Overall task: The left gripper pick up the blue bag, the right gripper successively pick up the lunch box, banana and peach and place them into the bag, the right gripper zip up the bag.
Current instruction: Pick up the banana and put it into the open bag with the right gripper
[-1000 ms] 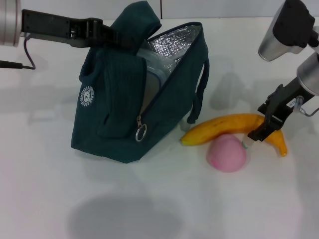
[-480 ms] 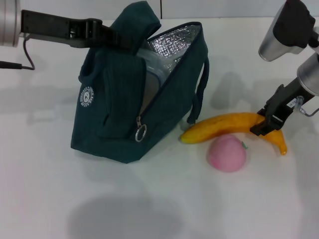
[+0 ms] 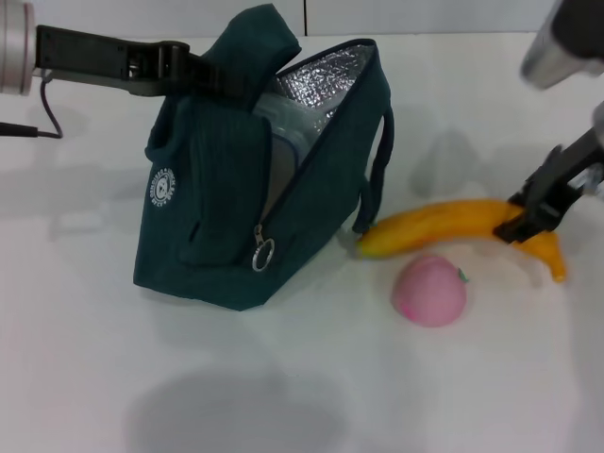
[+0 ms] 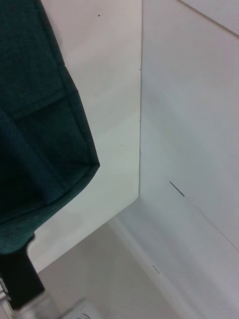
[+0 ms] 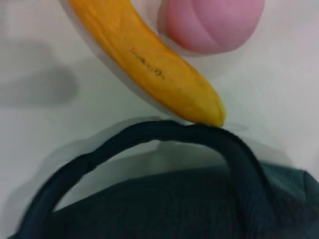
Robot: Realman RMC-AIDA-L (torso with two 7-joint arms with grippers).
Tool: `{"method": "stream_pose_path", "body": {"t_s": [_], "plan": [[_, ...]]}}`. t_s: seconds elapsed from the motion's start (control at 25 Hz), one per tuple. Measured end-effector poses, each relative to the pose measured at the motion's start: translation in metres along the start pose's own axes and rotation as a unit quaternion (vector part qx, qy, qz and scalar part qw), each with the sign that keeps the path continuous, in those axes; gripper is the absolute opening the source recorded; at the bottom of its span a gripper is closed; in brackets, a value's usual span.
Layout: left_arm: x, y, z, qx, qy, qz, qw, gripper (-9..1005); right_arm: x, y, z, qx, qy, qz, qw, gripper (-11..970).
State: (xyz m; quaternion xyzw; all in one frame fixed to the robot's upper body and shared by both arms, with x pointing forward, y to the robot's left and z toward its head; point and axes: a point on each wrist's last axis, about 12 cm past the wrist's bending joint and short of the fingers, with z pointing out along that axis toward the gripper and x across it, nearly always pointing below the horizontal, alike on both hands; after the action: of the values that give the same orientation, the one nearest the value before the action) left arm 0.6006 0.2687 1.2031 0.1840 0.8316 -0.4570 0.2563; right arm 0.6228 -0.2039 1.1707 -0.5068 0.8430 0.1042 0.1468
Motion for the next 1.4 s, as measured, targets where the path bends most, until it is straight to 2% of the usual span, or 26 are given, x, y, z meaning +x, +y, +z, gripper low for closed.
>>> {"method": "stream_pose_path", "body": {"t_s": [0.28, 0.32, 0.44, 0.72, 0.88, 1.08, 1.28, 1.4], "plan": [[-0.001, -0.002, 0.001, 0.010, -0.004, -0.001, 1.000, 35, 0.029, -0.022, -0.039, 0.044, 0.009, 0.051, 0.998, 447], [-0.001, -0.002, 0.001, 0.011, -0.005, -0.001, 1.000, 35, 0.029, -0.022, -0.039, 0.044, 0.009, 0.051, 0.998, 446], [-0.001, -0.002, 0.001, 0.012, -0.006, -0.001, 1.000, 35, 0.048, -0.034, -0.066, 0.083, -0.010, 0.085, 0.993, 446], [-0.001, -0.002, 0.002, 0.013, -0.005, -0.001, 1.000, 36, 0.054, -0.040, -0.112, 0.138, -0.060, 0.105, 0.983, 448], [0.000, -0.002, 0.002, 0.013, -0.005, -0.003, 1.000, 36, 0.041, -0.036, -0.135, 0.170, -0.086, 0.080, 0.978, 449], [0.001, -0.003, 0.001, 0.023, -0.015, -0.004, 1.000, 36, 0.005, -0.020, -0.152, 0.196, -0.115, 0.018, 0.974, 449], [0.003, -0.002, -0.001, 0.024, -0.019, -0.007, 0.999, 36, -0.032, 0.005, -0.155, 0.197, -0.124, -0.066, 0.970, 450], [0.004, 0.000, -0.001, 0.022, -0.021, -0.009, 0.999, 36, -0.046, 0.018, -0.149, 0.192, -0.118, -0.110, 0.968, 450]]}}
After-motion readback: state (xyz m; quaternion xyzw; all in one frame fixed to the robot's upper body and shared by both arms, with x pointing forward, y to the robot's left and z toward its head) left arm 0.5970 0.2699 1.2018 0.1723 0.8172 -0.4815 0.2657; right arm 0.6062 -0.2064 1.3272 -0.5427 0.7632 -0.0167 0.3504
